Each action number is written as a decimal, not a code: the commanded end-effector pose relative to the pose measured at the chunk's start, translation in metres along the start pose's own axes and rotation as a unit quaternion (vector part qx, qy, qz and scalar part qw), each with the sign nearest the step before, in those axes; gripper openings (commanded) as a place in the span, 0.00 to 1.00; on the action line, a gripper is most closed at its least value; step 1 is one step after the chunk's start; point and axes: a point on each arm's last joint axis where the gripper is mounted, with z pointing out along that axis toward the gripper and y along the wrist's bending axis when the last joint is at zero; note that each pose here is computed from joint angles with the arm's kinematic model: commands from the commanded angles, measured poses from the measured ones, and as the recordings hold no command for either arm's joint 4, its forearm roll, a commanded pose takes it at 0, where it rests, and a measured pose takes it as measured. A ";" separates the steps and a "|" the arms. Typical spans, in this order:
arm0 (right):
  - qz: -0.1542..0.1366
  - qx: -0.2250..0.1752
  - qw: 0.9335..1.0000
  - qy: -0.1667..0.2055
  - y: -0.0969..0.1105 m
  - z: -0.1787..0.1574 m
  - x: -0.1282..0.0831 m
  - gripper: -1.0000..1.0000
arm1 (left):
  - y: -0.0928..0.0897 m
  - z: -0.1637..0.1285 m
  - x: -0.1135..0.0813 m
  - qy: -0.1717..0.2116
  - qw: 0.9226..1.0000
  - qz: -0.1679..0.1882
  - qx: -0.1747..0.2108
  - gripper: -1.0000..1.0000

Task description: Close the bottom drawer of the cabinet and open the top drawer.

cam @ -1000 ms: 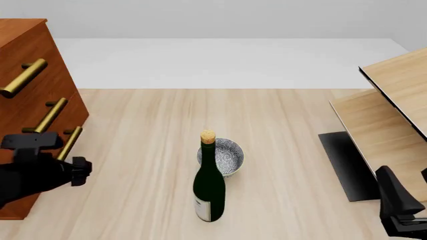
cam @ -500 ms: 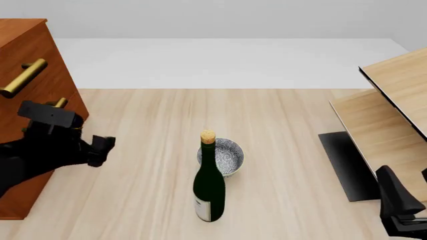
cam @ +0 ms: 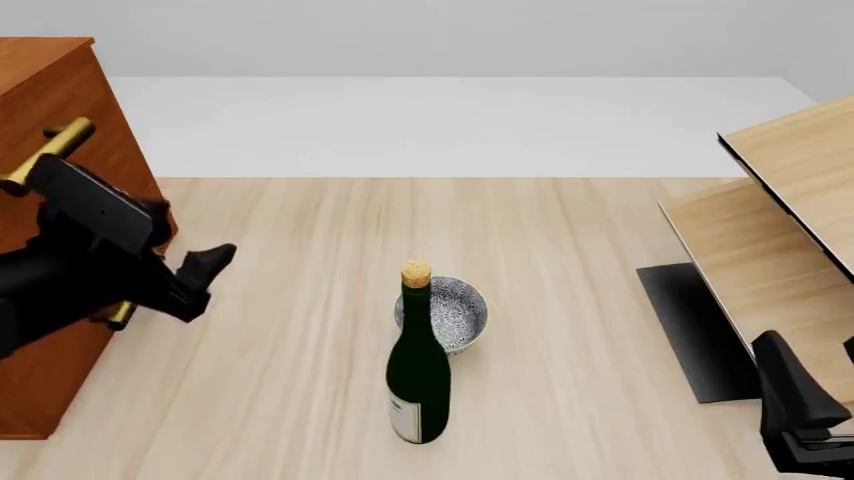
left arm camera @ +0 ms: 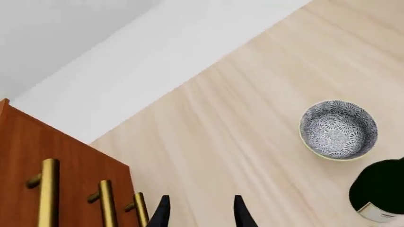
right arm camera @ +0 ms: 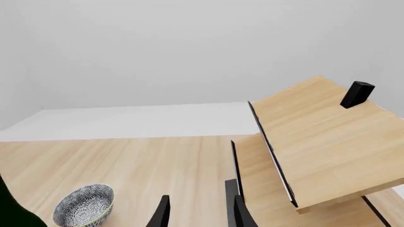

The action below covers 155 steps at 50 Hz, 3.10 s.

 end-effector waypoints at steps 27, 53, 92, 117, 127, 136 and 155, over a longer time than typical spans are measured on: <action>-0.001 -0.001 1.000 -0.001 0.000 0.000 0.000 1.00 | 0.013 -0.007 -0.008 -0.027 0.971 0.231 -0.047 1.00; 0.002 -0.002 1.000 -0.001 0.000 0.000 0.000 1.00 | 0.039 -0.029 0.001 0.003 0.950 0.286 -0.124 1.00; 0.003 0.002 1.000 -0.002 0.000 0.000 0.000 1.00 | 0.062 -0.039 0.033 0.072 0.915 0.336 -0.212 1.00; -0.005 0.005 1.000 -0.002 -0.001 0.000 0.000 1.00 | 0.075 -0.022 0.048 0.093 0.897 0.362 -0.238 1.00; -0.015 0.004 1.000 -0.001 0.000 0.000 0.000 1.00 | 0.084 -0.015 0.046 0.095 0.894 0.362 -0.245 1.00; -0.021 0.006 1.000 0.001 -0.001 0.000 0.000 1.00 | 0.093 -0.004 0.040 0.093 0.893 0.367 -0.244 1.00; -0.028 0.004 1.000 0.004 0.000 0.000 0.000 1.00 | 0.100 0.005 0.046 0.105 0.890 0.368 -0.247 1.00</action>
